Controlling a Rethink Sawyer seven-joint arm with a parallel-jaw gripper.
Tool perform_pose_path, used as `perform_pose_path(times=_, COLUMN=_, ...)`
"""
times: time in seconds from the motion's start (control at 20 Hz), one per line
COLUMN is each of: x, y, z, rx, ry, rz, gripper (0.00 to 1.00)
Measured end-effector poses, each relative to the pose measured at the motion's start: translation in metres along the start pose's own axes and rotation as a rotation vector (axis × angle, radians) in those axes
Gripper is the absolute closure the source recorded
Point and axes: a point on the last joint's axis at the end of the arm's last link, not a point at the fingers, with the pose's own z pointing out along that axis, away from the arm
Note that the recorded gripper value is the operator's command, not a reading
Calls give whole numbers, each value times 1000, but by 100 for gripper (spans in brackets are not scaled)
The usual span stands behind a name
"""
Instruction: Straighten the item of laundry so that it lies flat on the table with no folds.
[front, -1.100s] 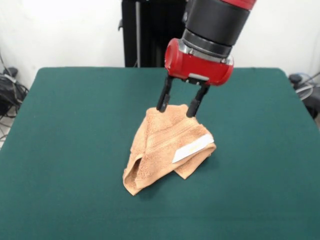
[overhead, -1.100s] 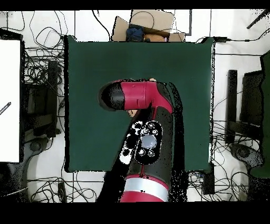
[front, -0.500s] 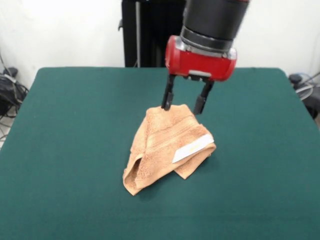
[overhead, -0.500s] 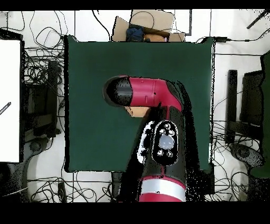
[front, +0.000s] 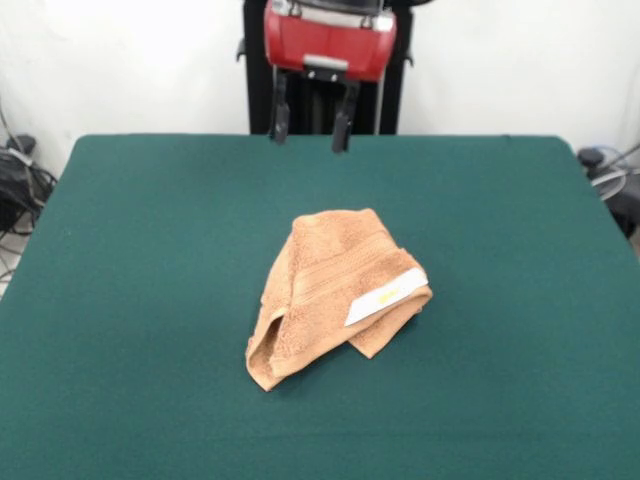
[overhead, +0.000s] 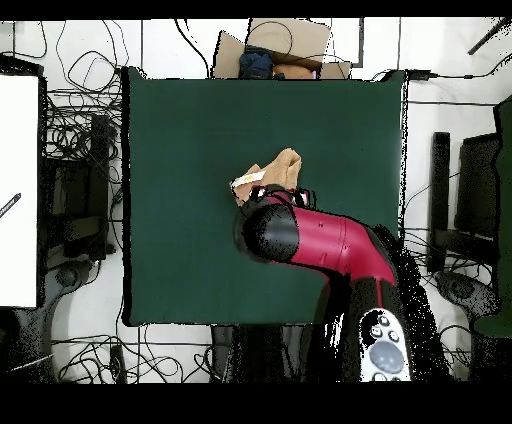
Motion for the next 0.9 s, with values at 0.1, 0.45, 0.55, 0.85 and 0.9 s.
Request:
perform_pose_path(times=0.1, x=8, y=11, z=-4, rx=-2, ry=-2, rz=-16, gripper=0)
perform_pose_path(times=0.45, x=10, y=69, z=5, rx=-29, ry=12, rz=-109, gripper=0)
perform_pose_path(times=0.55, x=8, y=74, z=7, rx=-36, ry=28, rz=-116, gripper=0)
perform_pose_path(times=0.85, x=0, y=77, z=-3, rx=-46, ry=116, rz=-122, gripper=0)
perform_pose_path(times=0.9, x=-1, y=78, z=-6, rx=-47, ry=127, rz=-125, gripper=0)
